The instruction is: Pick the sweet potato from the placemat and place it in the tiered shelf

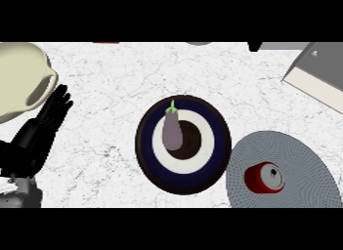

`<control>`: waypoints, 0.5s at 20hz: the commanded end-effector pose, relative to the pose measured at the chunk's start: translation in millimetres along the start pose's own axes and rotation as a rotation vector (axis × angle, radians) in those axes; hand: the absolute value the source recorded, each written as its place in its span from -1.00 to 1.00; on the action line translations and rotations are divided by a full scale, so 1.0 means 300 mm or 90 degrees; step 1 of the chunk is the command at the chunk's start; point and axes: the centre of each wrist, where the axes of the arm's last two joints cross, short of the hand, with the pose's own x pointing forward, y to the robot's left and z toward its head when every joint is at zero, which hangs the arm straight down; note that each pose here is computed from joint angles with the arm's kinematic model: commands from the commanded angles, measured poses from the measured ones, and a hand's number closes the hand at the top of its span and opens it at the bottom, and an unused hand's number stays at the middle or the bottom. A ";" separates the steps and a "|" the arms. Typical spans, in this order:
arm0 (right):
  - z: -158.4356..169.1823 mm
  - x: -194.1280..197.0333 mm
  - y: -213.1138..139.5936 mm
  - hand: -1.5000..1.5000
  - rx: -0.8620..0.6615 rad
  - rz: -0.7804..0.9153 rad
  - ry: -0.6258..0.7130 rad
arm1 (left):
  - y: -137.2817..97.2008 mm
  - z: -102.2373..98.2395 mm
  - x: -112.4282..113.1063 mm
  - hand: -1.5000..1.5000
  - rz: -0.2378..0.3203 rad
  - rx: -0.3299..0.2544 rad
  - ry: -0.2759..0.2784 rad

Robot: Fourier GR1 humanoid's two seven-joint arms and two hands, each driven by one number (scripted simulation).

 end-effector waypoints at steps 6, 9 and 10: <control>-0.068 -0.037 -0.344 -1.00 -0.089 -0.315 0.170 | -0.018 -0.011 0.002 0.00 -0.001 0.006 0.011; -0.110 -0.116 -0.442 -1.00 -0.095 -0.375 0.225 | -0.015 0.025 -0.008 0.00 0.000 0.016 0.012; -0.107 -0.124 -0.465 -1.00 -0.078 -0.424 0.241 | 0.009 0.023 -0.036 0.00 -0.001 0.022 0.018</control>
